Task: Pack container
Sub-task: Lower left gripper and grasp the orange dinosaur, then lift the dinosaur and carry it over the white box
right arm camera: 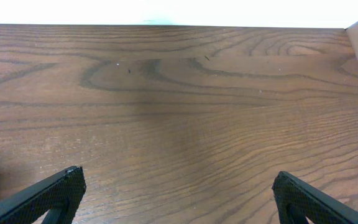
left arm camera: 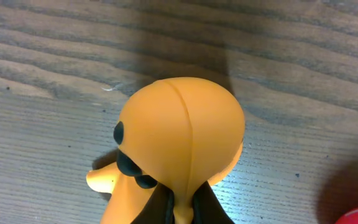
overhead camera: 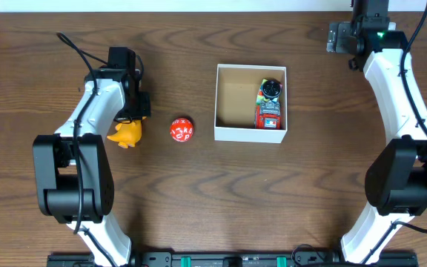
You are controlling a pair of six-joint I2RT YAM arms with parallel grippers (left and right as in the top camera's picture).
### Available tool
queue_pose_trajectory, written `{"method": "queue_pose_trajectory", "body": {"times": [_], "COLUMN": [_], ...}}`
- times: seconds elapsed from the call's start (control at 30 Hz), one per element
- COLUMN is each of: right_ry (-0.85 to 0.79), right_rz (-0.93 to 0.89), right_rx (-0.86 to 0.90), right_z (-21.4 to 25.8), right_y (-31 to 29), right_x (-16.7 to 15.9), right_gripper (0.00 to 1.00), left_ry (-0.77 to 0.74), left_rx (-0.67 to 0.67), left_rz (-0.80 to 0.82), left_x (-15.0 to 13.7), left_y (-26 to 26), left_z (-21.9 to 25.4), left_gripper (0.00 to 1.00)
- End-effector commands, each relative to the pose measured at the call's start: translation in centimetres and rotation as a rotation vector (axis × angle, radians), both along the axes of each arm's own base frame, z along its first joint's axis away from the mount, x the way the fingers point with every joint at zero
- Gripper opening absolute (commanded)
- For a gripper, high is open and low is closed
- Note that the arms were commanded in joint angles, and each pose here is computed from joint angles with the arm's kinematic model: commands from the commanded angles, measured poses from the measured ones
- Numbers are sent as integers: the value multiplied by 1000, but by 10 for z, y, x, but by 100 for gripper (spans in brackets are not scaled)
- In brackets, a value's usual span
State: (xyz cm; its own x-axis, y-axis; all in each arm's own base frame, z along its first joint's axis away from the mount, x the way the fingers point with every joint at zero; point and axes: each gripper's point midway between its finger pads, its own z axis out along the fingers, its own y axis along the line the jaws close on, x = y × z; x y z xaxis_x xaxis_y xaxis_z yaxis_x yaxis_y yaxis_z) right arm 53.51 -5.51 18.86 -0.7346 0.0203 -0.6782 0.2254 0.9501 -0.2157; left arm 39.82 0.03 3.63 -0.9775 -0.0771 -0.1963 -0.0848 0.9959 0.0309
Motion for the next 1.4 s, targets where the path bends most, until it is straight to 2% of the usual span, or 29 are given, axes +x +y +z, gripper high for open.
{"method": "queue_pose_trajectory", "body": {"times": [0.0, 0.23, 0.43, 0.73, 0.83, 1.03, 1.37], "right_ry": [-25, -25, -25, -25, -25, -25, -25], "right_rz": [-16, -17, -17, -17, -17, -17, -16], "right_rx": [2, 1, 1, 1, 1, 1, 2], "right_z": [11, 11, 11, 11, 11, 11, 11], "right_y": [-4, -4, -4, -4, -4, -4, -4], "right_x": [0, 0, 0, 0, 0, 0, 0], "right_gripper": [99, 99, 99, 99, 99, 99, 99], "left_ry": [-46, -218, -403, -631, -664, -625, -556], "left_rx": [6, -24, -212, -408, -484, -581, -650], "left_rz": [-36, -46, -39, -68, -32, 16, 2], "left_x": [14, 52, 87, 116, 119, 109, 91], "left_y": [2, -4, -37, -114, -140, -179, -229], "left_z": [14, 76, 150, 244, 256, 258, 250], "left_gripper": [6, 6, 6, 6, 6, 6, 6]}}
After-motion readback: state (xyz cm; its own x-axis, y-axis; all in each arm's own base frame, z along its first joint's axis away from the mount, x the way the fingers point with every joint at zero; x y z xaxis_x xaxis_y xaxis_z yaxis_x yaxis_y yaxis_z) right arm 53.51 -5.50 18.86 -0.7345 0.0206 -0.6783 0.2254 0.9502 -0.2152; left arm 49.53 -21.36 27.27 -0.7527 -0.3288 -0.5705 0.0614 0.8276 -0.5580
